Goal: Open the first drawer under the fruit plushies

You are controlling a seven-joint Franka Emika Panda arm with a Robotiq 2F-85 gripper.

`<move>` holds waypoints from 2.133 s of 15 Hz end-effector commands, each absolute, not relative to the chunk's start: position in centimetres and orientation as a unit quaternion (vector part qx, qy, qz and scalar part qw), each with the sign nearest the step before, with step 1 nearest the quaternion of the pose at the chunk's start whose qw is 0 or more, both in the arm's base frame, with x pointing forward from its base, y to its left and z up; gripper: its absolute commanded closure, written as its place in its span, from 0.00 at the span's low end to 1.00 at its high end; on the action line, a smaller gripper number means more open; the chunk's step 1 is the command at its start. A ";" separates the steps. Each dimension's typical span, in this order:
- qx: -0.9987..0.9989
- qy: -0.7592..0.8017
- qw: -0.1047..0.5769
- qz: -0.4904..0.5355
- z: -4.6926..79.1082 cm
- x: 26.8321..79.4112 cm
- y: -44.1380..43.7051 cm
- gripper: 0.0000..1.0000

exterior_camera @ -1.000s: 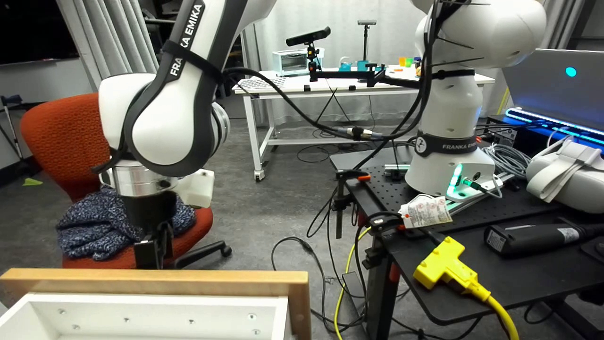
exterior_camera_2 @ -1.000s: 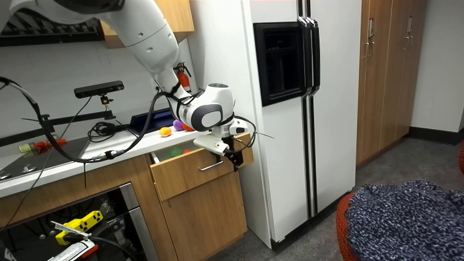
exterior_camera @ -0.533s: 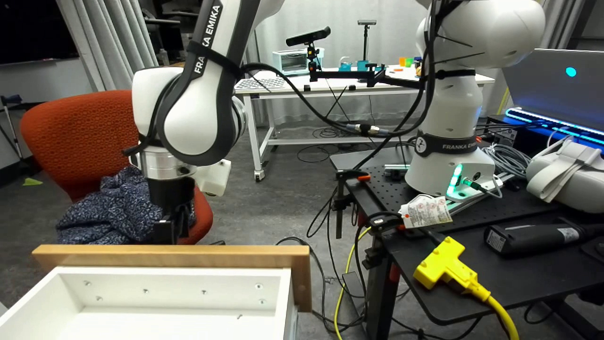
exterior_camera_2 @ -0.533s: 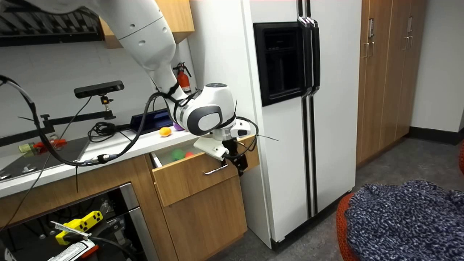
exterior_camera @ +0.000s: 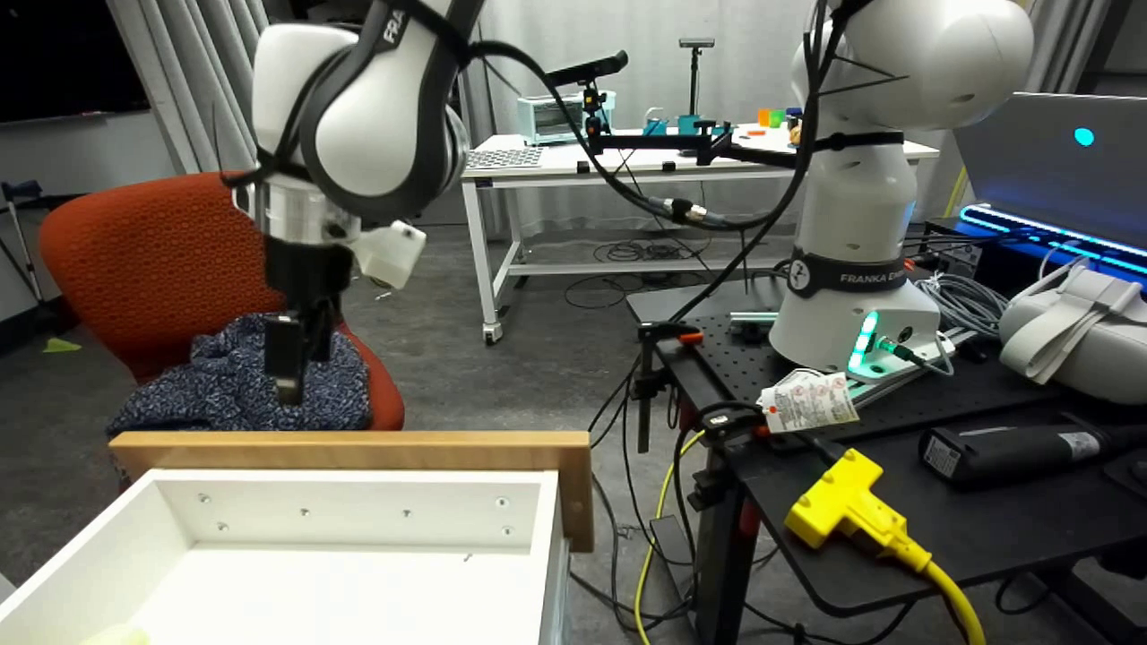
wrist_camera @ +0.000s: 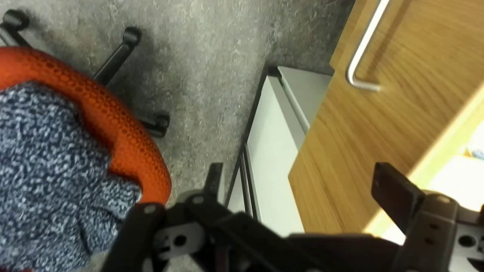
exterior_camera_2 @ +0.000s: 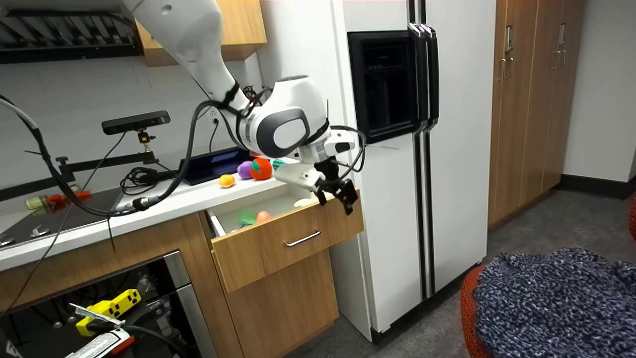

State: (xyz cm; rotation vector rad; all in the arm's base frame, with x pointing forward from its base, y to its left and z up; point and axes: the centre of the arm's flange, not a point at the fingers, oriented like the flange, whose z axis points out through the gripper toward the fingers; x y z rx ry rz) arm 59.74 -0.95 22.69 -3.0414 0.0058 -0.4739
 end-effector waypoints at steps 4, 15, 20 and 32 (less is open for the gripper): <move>-0.972 -0.037 0.058 -0.224 36.4 58.2 0.1 0.00; -0.970 -0.086 0.177 -0.143 31.5 57.3 7.8 0.81; -0.977 -0.092 0.172 -0.088 26.6 57.3 8.4 1.00; -0.984 -0.158 0.083 -0.027 22.0 57.6 8.2 1.00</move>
